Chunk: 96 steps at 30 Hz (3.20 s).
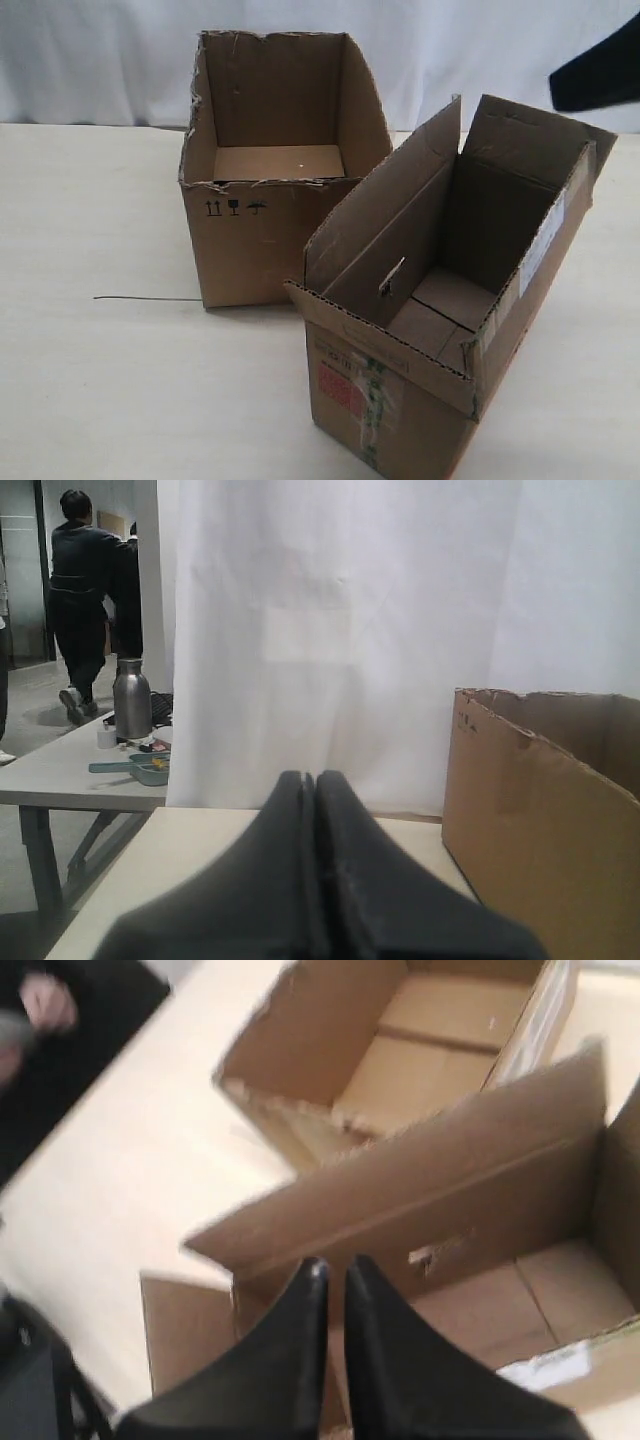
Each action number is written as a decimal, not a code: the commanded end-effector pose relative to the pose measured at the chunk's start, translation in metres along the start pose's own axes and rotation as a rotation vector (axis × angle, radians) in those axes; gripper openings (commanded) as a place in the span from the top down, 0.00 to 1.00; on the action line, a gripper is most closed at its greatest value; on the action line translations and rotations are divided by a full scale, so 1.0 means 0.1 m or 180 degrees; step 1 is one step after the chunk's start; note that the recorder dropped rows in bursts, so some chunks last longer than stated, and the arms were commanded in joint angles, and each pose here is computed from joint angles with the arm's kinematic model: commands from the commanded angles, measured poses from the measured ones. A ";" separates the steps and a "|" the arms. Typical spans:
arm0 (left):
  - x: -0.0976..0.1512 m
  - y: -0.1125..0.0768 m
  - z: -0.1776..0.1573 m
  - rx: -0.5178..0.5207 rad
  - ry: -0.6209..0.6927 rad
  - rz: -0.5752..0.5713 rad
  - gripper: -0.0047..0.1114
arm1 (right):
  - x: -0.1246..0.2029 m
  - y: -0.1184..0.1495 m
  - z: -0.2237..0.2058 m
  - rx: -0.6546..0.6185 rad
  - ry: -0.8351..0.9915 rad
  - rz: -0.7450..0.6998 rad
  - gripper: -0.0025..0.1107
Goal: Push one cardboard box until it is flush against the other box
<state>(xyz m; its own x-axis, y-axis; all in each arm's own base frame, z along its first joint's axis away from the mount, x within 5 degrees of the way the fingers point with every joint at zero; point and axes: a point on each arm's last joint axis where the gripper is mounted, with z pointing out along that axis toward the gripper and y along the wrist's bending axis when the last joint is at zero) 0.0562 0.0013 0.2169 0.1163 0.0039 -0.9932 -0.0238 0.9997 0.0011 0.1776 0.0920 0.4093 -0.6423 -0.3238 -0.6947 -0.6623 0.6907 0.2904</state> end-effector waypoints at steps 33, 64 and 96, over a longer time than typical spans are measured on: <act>0.00 0.00 0.00 0.0023 -0.0018 0.0021 0.96 | 0.62 1.34 0.78 -0.0469 0.1584 -0.1494 0.93; 0.00 0.00 0.00 0.0023 -0.0018 0.0029 0.96 | 1.06 1.01 1.45 0.0206 0.2510 -0.1917 0.93; 0.00 0.00 0.00 0.0023 -0.0018 0.0029 0.96 | 0.72 0.63 1.46 0.1751 0.2097 -0.2968 0.93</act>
<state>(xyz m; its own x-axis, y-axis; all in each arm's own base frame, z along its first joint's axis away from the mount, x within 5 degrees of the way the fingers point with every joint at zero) 0.0562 0.0013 0.2169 0.1160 0.0146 -0.9931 -0.0250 0.9996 0.0117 0.1429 0.2084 0.2803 -0.1954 -0.9807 0.0083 -0.8416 0.1633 -0.5149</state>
